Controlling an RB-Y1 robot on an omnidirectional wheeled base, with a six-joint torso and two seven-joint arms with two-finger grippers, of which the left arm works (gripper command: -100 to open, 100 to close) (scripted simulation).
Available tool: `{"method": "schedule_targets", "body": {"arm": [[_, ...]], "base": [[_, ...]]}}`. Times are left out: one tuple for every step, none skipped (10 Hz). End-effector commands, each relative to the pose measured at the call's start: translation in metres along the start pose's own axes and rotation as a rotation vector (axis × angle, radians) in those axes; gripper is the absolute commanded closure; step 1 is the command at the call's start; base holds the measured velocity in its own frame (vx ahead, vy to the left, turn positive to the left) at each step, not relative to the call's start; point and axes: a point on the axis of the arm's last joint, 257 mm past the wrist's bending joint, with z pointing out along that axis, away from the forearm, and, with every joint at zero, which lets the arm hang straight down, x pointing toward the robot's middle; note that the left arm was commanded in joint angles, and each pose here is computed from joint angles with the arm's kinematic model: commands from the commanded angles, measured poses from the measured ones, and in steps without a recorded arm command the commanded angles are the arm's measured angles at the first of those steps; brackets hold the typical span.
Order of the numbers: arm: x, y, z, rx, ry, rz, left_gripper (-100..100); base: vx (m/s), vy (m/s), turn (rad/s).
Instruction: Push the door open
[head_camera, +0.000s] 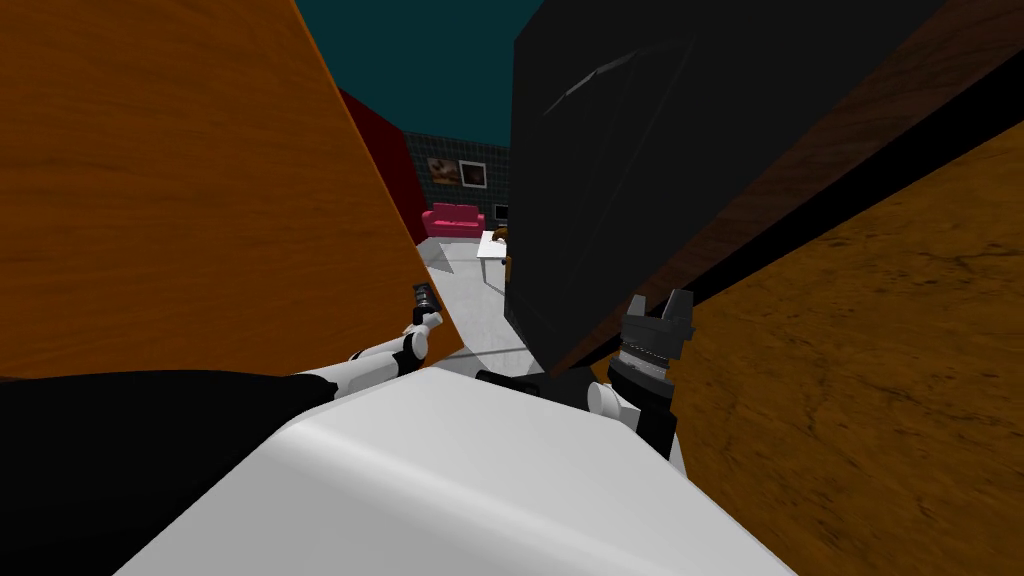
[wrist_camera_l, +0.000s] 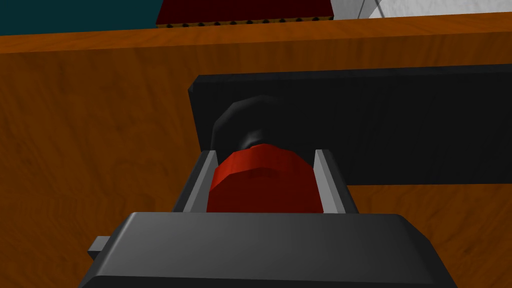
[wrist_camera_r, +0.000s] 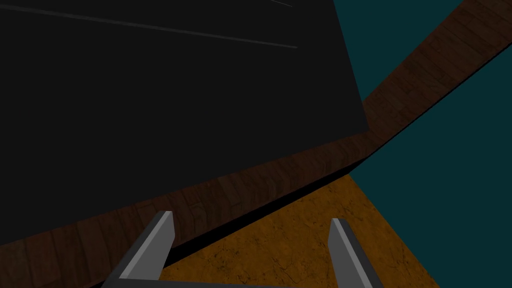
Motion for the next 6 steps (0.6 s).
{"method": "schedule_targets", "body": {"arm": [[-0.007, -0.005, 0.0033, 0.013, -0.011, -0.001, 100], [-0.007, -0.005, 0.0033, 0.013, -0.011, -0.001, 100], [-0.027, -0.006, 0.0054, 0.015, -0.045, -0.001, 100], [-0.033, -0.007, 0.0060, 0.016, -0.055, -0.002, 100], [-0.040, -0.007, 0.0066, 0.017, -0.067, -0.002, 100], [-0.040, -0.007, 0.0066, 0.017, -0.067, -0.002, 100]], "base": [[0.061, -0.007, 0.021], [0.024, -0.006, 0.018], [0.118, -0.019, -0.033], [0.164, -0.003, -0.026], [0.154, -0.007, 0.001], [0.109, -0.009, 0.014]]}}
